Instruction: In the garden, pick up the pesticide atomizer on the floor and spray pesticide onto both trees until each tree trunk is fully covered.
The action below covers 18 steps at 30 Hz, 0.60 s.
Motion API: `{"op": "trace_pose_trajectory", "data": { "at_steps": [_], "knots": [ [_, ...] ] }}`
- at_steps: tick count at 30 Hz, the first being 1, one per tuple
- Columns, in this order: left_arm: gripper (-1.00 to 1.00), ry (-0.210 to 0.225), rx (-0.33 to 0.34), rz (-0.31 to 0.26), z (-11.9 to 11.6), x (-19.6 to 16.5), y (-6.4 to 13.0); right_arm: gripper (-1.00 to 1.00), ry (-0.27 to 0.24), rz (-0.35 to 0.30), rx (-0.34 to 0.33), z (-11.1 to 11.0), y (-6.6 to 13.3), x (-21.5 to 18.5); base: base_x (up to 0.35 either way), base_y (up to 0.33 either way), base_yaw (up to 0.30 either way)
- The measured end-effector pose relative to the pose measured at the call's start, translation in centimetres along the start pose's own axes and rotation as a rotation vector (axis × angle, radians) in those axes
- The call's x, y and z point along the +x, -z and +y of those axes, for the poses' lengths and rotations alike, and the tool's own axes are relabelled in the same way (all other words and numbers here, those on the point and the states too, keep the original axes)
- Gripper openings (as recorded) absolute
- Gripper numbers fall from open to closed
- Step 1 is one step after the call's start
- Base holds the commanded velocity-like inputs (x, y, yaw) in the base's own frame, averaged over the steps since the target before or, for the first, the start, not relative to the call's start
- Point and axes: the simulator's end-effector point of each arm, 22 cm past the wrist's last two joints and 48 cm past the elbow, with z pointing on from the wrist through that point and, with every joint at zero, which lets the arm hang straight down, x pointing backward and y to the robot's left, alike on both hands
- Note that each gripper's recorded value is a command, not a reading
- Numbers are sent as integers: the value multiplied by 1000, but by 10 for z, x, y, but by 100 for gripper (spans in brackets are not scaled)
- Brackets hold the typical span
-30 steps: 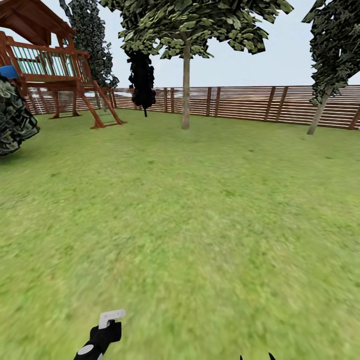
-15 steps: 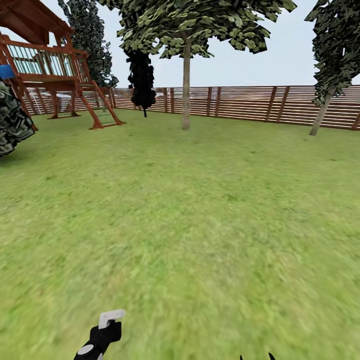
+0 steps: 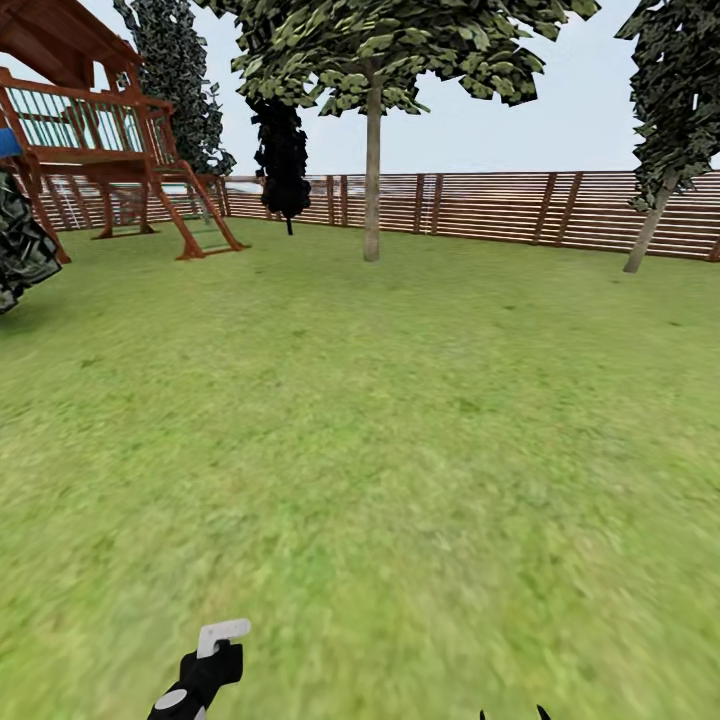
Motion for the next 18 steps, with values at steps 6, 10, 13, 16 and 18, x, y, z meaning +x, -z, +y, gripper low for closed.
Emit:
{"op": "trace_pose_trajectory", "data": {
  "at_steps": [6, 10, 13, 16, 18],
  "knots": [
    [-100, 0, 0, 0, 0, 0, 0, 100, 0, 0, 0, 0, 0, 0, 302, 0, 0],
    [-100, -1, 0, 0, 0, 0, 0, 100, 0, 0, 0, 0, 0, 0, 302, 0, 0],
    [-100, -1, 0, 0, 0, 0, 0, 100, 0, 0, 0, 0, 0, 0, 302, 0, 0],
    [-100, -1, 0, 0, 0, 0, 0, 100, 0, 0, 0, 0, 0, 0, 302, 0, 0],
    [-100, 0, 0, 0, 0, 0, 0, 100, 0, 0, 0, 0, 0, 0, 302, 0, 0]
  ]
}}
